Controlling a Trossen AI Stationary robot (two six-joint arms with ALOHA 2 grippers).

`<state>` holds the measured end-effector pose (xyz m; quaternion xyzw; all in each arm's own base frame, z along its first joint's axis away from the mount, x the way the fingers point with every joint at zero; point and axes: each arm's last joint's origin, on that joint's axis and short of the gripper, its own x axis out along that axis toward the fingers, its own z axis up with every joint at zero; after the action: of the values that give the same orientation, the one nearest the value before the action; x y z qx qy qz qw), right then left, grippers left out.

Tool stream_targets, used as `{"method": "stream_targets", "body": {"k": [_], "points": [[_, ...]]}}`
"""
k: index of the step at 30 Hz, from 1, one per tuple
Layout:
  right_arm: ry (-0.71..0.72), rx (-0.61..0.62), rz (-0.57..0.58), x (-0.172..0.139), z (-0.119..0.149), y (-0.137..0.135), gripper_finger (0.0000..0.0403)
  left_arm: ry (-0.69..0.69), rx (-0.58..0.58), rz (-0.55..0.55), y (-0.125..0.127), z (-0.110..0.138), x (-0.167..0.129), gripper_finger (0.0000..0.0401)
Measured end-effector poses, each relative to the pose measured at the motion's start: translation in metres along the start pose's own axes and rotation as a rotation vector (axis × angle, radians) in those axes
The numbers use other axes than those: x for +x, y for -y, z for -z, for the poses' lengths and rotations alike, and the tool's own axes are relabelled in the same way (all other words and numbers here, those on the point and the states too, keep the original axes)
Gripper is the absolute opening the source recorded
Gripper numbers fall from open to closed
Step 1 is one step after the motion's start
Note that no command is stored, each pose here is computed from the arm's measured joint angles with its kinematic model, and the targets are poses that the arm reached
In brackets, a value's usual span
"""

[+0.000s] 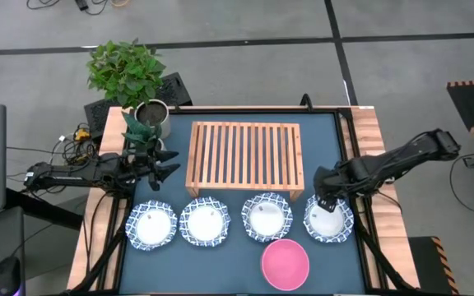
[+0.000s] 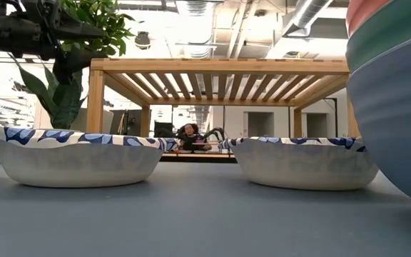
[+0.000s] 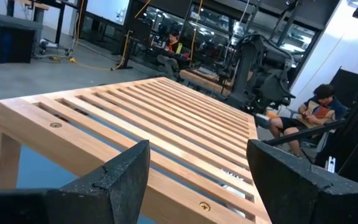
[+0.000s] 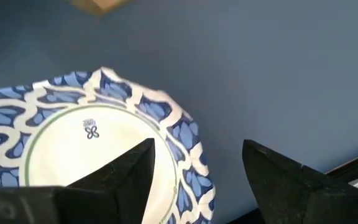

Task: Place and stack bowls onto a shelf
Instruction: Put the white patterned bowl on the shelf

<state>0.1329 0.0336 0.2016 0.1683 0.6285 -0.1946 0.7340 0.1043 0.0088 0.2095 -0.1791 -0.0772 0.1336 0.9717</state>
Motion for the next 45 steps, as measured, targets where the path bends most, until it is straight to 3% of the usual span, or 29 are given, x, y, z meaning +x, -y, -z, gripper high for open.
{"method": "stream_targets", "body": {"k": [12, 15, 18, 25, 28, 38, 45], "points": [[-0.105, 0.021, 0.027, 0.032, 0.001, -0.005, 0.0268, -0.006, 0.017, -0.003, 0.0, 0.001, 0.0, 0.0253], [-0.121, 0.03, 0.04, 0.035, 0.001, -0.006, 0.0253, -0.005, 0.03, -0.006, 0.0, 0.001, 0.0, 0.0253], [-0.132, 0.029, 0.051, 0.037, 0.0, -0.007, 0.0212, -0.001, 0.034, -0.017, -0.001, 0.0, 0.0, 0.0253], [-0.159, 0.025, 0.075, 0.041, 0.0, -0.008, 0.0062, 0.0, 0.042, -0.019, -0.001, 0.0, 0.0, 0.0253], [-0.174, 0.036, 0.092, 0.042, 0.0, -0.008, 0.0021, 0.001, 0.043, -0.021, -0.001, 0.0, 0.0, 0.0253], [-0.171, 0.042, 0.06, 0.037, 0.002, -0.007, 0.0022, 0.0, 0.043, -0.073, -0.003, 0.001, 0.0, 0.0253], [-0.13, 0.044, 0.017, 0.013, 0.0, -0.005, 0.0021, 0.0, 0.041, -0.073, -0.003, 0.001, 0.0, 0.0253]]}}
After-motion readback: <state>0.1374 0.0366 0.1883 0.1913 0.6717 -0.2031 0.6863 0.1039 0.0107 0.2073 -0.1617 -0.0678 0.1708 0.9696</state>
